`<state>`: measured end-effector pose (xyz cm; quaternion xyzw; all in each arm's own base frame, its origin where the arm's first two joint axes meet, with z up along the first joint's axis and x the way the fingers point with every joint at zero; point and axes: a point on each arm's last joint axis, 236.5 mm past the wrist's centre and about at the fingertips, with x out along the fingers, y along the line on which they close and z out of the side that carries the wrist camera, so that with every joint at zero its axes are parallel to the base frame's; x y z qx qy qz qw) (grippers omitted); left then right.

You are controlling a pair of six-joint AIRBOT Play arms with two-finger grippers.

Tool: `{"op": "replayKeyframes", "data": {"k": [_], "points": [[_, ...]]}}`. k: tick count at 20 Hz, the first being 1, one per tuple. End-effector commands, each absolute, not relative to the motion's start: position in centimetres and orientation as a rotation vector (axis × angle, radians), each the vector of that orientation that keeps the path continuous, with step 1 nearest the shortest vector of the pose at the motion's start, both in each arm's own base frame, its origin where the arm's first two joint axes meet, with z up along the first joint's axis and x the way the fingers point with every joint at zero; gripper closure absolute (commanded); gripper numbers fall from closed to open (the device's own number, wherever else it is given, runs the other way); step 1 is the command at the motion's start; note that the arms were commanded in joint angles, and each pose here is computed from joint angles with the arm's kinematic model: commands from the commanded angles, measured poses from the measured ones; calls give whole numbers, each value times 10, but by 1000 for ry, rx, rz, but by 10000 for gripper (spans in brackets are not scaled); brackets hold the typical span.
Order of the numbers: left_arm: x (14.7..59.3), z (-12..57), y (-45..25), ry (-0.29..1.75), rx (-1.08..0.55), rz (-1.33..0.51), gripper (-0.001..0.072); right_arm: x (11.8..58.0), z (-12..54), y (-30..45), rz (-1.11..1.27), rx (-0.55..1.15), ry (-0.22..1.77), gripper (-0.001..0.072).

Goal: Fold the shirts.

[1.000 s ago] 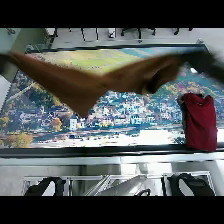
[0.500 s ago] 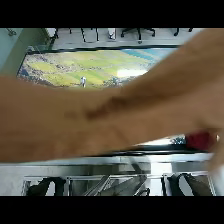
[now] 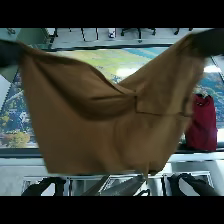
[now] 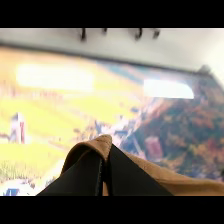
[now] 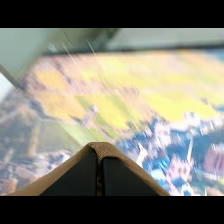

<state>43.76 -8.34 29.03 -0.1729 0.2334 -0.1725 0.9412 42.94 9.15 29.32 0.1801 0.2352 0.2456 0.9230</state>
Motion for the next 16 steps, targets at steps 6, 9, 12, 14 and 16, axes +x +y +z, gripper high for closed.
{"op": "replayKeyframes", "data": {"k": [6,9,12,14,16], "points": [[570,-59,-57,1055,-460,-188,693,583,-11,40,277,714,854,694],[610,-69,-57,1030,-494,-182,693,631,-30,27,265,774,840,694],[633,-45,-64,975,-489,-207,693,659,-21,17,278,762,822,694],[632,-34,-56,994,-438,-187,693,658,-11,4,272,717,830,694],[620,-26,-50,1030,-402,-169,693,642,-3,-7,277,666,872,694]]}}
